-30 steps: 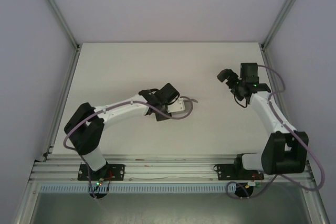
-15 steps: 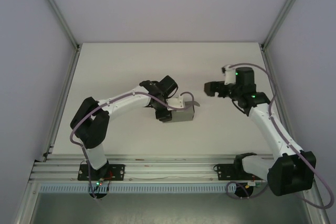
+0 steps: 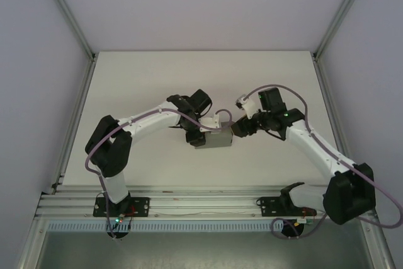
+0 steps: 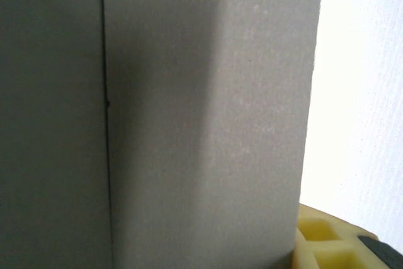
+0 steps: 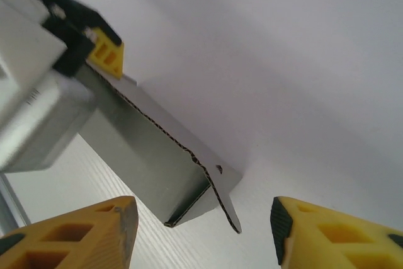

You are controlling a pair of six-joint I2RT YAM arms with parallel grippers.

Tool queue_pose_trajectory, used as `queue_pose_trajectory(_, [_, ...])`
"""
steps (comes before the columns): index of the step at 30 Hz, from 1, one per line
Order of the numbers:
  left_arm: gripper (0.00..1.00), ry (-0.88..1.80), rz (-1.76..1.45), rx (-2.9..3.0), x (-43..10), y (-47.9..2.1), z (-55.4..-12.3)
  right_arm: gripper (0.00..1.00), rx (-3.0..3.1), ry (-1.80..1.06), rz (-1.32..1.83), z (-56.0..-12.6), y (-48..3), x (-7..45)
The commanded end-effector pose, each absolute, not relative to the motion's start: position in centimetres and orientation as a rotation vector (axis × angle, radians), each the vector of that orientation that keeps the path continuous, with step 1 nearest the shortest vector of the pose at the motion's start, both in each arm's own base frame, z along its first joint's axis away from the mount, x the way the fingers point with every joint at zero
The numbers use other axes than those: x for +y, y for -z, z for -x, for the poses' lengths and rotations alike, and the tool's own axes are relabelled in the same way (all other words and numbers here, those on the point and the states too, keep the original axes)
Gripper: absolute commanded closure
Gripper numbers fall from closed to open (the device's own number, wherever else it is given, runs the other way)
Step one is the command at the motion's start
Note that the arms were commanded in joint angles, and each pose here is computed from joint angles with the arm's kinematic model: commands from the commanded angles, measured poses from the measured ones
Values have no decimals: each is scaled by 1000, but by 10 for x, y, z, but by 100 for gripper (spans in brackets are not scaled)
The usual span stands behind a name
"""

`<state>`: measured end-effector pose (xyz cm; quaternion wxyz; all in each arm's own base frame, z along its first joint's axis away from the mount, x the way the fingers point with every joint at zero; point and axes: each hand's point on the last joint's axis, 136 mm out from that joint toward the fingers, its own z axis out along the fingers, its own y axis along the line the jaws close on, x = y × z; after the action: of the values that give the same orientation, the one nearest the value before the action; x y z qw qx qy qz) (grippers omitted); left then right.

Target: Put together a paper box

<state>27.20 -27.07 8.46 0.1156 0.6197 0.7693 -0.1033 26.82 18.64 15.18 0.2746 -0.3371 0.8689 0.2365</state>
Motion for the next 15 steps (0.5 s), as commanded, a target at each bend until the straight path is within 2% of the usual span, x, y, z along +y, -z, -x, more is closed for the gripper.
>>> queue_pose_trajectory(1, [65,311,-1847,2280,-267,-80,-270,55,2358,-568,957,-272,-149,187])
queue_pose_trajectory(2, [65,310,-1845,2281,-268,-80,-270,62,2364,-550,960,-274,-148,188])
queue_pose_trajectory(4, [65,304,-1845,2287,-267,-79,-271,69,2368,-534,961,-276,-148,190])
queue_pose_trajectory(10, [65,290,-1838,2299,-266,-77,-272,73,2360,-514,928,-282,-149,191])
queue_pose_trajectory(15, [65,271,-1809,2300,-267,-78,-278,91,2394,-524,887,-285,-151,192])
